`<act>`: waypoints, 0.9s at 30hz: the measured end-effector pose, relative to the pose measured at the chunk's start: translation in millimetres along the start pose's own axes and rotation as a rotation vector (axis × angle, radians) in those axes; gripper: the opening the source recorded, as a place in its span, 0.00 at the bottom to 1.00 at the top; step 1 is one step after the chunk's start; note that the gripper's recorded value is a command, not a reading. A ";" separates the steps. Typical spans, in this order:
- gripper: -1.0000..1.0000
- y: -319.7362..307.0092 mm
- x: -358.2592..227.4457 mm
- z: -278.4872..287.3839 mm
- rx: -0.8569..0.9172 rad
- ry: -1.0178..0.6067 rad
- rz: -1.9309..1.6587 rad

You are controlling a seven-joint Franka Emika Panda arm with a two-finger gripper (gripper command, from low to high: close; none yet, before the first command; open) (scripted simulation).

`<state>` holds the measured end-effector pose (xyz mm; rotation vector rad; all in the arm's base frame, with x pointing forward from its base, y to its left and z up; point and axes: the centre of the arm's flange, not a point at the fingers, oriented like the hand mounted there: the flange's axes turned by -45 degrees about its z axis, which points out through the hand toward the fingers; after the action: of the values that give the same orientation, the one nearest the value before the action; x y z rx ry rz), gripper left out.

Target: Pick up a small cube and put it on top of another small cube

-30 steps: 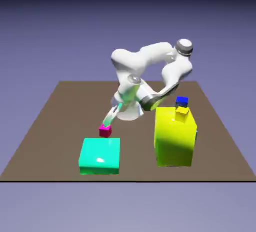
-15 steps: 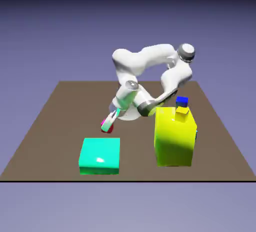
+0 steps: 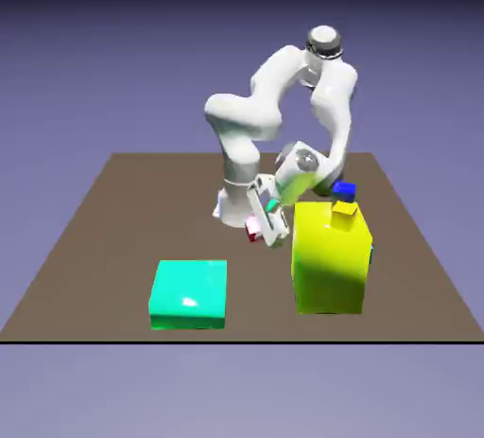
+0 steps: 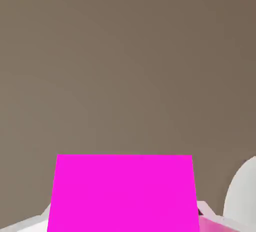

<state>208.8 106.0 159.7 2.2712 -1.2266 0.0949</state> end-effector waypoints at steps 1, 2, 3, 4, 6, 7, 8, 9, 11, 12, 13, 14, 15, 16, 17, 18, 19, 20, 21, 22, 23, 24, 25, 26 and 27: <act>0.00 -3.2 -5.0 -6.7 0.019 0.032 -0.046; 0.00 -6.4 -10.4 -13.4 0.040 0.064 -0.092; 0.00 -9.6 -16.2 -20.2 0.063 0.094 -0.139; 0.00 -12.7 -22.4 -27.0 0.088 0.123 -0.187; 0.00 -18.6 -36.0 -40.7 0.141 0.178 -0.284; 0.00 -21.5 -42.4 -47.6 0.172 0.203 -0.328; 0.00 -24.5 -48.3 -54.6 0.207 0.227 -0.367; 0.00 -27.2 -54.7 -61.6 0.242 0.249 -0.406; 0.00 -31.8 -68.5 -75.7 0.317 0.289 -0.486; 0.00 -33.6 -75.9 -82.8 0.356 0.307 -0.526; 0.00 -35.0 -83.6 -89.8 0.396 0.323 -0.567; 0.00 -36.1 -91.6 -96.7 0.437 0.337 -0.607; 0.00 -36.8 -99.9 -103.7 0.478 0.349 -0.648; 0.00 -37.0 -108.4 -110.5 0.521 0.360 -0.689; 0.00 -36.8 -117.1 -117.3 0.565 0.369 -0.729; 0.00 -36.0 -125.9 -124.0 0.609 0.375 -0.770; 0.00 -34.8 -134.9 -130.6 0.654 0.380 -0.811; 0.00 -33.1 -144.0 -137.0 0.699 0.383 -0.852; 0.00 -30.9 -153.1 -143.4 0.745 0.383 -0.893; 0.00 -28.1 -162.1 -149.6 0.792 0.382 -0.933; 0.00 -31.7 -155.7 -156.8 0.836 0.388 -0.901; 0.00 -32.2 -154.5 -157.7 0.841 0.389 -0.895; 0.00 -32.2 -154.5 -157.7 0.841 0.389 -0.895; 0.00 -35.1 -154.6 -156.0 0.842 0.395 -0.893; 0.00 -38.0 -154.7 -154.2 0.843 0.400 -0.892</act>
<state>178.7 315.6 225.5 3.0602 0.1636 0.7926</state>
